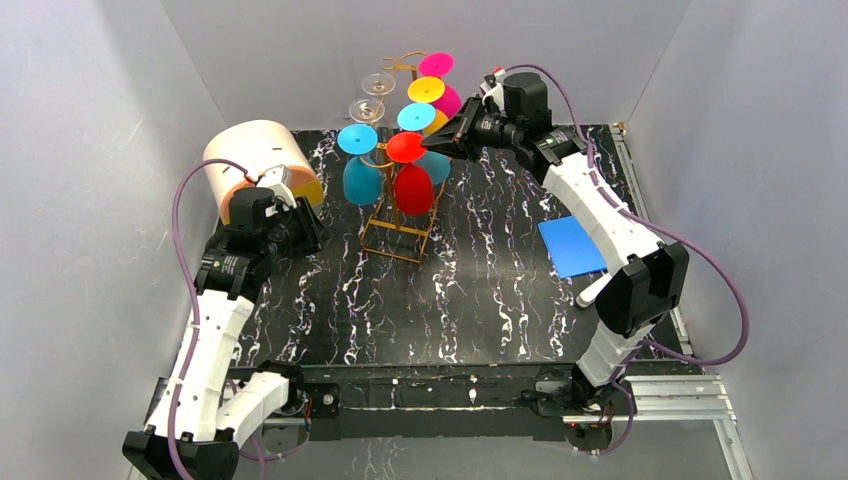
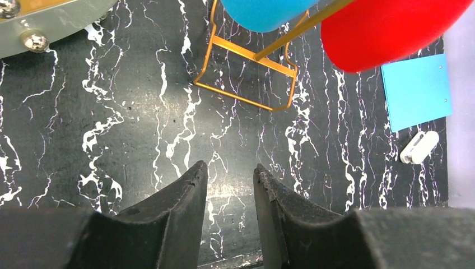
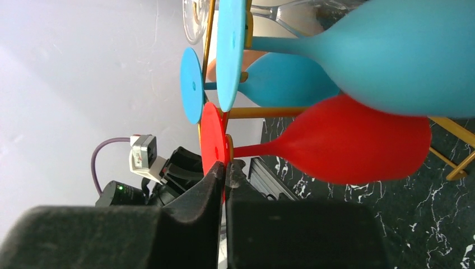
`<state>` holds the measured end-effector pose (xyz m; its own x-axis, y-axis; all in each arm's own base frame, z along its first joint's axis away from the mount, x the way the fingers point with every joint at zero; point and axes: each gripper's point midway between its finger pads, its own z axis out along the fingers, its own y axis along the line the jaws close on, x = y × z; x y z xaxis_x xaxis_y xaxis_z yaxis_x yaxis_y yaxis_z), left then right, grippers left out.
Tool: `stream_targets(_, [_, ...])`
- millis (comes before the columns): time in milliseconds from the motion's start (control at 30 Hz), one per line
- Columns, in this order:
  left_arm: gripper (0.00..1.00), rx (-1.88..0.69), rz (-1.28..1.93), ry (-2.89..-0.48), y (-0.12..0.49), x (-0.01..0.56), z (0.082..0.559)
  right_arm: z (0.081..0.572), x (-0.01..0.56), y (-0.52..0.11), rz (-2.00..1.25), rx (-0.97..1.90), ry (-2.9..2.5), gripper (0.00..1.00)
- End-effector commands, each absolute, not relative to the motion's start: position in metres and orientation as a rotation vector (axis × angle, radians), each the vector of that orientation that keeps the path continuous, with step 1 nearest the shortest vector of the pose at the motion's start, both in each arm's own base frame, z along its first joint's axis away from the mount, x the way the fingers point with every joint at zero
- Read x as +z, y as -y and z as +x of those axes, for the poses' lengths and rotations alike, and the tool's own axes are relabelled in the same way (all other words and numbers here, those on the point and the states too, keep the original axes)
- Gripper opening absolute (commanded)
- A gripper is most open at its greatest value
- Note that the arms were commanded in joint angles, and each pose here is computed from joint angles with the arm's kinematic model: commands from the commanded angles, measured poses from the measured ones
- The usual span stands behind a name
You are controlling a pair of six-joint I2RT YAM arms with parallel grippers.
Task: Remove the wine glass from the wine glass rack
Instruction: Pick up the wine glass from the wine rack.
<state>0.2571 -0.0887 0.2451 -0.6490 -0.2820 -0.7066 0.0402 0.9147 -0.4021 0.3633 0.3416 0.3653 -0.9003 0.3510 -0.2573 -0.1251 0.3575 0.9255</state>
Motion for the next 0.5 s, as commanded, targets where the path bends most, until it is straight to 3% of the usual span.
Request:
stream_targets(0, [0.35, -0.437, -0.205, -2.187, 0.077, 0.256, 0.251, 0.363, 0.390, -0.348, 0.137, 1.581, -2.139, 0.03])
stream_targets(233, [0.36, -0.416, -0.208, -2.148, 0.073, 0.267, 0.254, 0.355, 0.406, -0.349, 0.131, 1.632, -2.121, 0.01])
stream_targets(467, [0.61, -0.412, -0.215, -2.114, 0.071, 0.275, 0.252, 0.348, 0.421, -0.336, 0.210, 1.673, -2.055, 0.01])
